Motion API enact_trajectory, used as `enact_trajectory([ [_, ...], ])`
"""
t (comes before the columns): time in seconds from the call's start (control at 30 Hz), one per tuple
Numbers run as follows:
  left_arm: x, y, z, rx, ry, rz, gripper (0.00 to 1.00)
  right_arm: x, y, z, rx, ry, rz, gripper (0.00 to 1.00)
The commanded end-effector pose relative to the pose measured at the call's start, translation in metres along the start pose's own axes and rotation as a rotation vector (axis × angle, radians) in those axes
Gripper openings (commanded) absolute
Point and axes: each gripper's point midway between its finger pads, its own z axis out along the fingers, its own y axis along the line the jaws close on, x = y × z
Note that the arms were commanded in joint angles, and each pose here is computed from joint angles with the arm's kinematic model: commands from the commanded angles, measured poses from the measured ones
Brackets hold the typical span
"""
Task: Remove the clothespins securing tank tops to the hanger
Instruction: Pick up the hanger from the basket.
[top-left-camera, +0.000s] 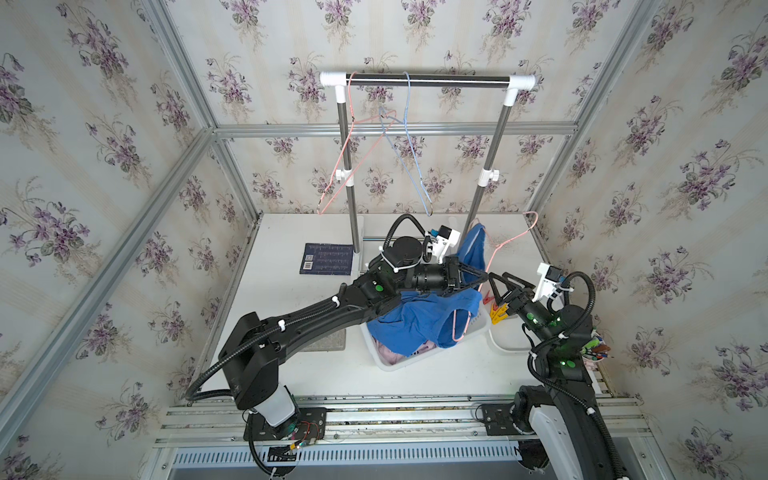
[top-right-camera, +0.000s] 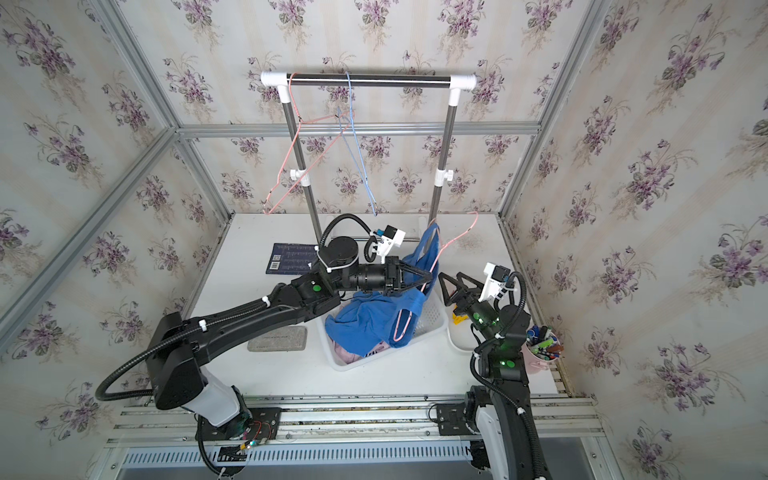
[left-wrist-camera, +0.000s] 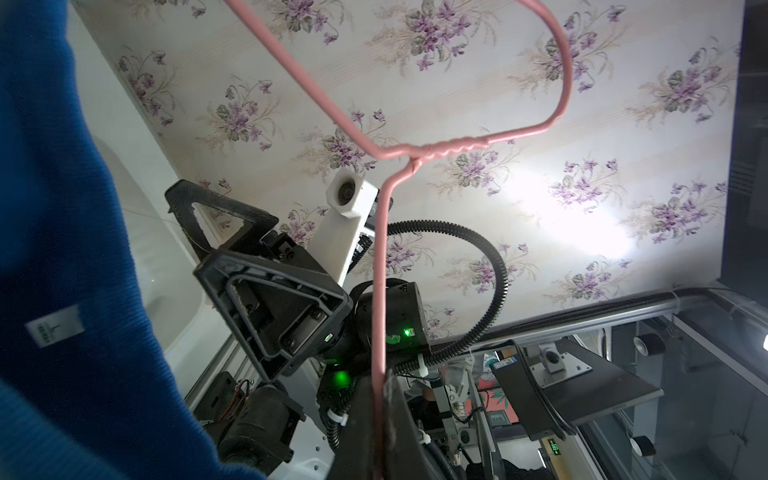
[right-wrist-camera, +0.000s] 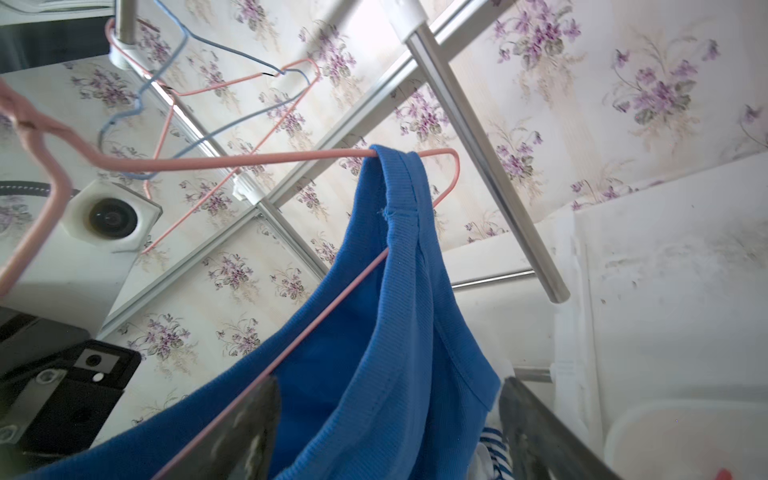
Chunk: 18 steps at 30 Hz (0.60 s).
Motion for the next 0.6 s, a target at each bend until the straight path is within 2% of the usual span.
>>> enact_trajectory([
  [0.0, 0.001, -0.018, -0.012, 0.068, 0.022, 0.036, 0.0, -0.025, 0.023, 0.002, -0.075, -0.066, -0.063, 0.83],
  [0.1, 0.006, -0.021, -0.02, 0.09, 0.049, 0.029, 0.0, -0.041, 0.039, 0.007, -0.126, -0.093, -0.076, 0.87],
  [0.27, 0.009, -0.034, -0.03, 0.131, 0.061, 0.052, 0.0, -0.048, 0.049, 0.034, -0.14, -0.051, -0.123, 0.92],
  [0.57, 0.006, -0.041, -0.044, 0.142, 0.051, 0.039, 0.0, -0.053, 0.04, 0.075, -0.039, -0.019, -0.189, 0.92],
])
